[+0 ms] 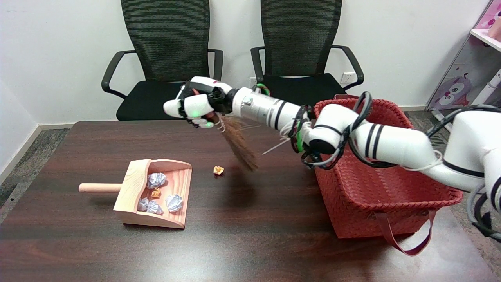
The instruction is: Sweep the paper ball into the dustpan.
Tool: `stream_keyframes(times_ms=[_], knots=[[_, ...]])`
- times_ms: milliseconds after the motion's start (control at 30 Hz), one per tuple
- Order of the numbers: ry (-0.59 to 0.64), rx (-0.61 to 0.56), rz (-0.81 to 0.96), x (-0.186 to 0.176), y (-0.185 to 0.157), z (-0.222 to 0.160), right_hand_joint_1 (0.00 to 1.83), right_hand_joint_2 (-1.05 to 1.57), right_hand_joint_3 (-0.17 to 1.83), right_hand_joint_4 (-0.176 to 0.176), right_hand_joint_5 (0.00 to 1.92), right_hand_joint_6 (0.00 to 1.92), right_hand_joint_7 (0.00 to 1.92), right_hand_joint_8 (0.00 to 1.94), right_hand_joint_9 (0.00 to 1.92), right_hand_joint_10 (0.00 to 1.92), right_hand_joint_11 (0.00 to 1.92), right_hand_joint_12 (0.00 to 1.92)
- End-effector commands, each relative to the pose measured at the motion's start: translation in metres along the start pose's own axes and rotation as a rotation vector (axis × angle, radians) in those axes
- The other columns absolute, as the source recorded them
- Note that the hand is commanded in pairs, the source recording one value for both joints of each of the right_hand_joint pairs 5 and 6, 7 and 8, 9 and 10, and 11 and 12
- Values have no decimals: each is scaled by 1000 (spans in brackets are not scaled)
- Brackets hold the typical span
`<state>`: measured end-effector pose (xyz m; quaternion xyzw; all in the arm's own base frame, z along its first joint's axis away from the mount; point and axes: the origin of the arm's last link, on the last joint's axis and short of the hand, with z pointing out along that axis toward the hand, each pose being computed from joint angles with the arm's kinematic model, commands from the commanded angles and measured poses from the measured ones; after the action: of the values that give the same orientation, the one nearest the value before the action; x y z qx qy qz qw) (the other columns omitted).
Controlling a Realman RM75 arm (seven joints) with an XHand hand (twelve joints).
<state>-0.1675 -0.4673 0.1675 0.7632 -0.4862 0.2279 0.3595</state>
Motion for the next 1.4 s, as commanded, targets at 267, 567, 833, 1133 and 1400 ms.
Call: stream_keyframes(times_ms=[267, 567, 833, 1133, 1400], knots=[[-127, -25, 140, -74, 4, 31, 916, 1571, 1075, -1, 1920, 1920, 1920, 1920, 1920, 1920, 1920, 1920], [-106, -10, -16, -61, 5, 29, 915, 1571, 1076, -1, 1920, 1920, 1920, 1920, 1920, 1920, 1920, 1920], [-75, -23, -63, -42, 3, 26, 916, 1571, 967, -1, 1920, 1920, 1920, 1920, 1920, 1920, 1920, 1920], [-17, -64, -44, -22, 21, 16, 917, 1571, 895, -1, 1920, 1920, 1920, 1920, 1920, 1920, 1920, 1920], [24, -172, -45, -10, 59, 4, 917, 1571, 867, -1, 1920, 1920, 1920, 1920, 1920, 1920, 1920, 1920]])
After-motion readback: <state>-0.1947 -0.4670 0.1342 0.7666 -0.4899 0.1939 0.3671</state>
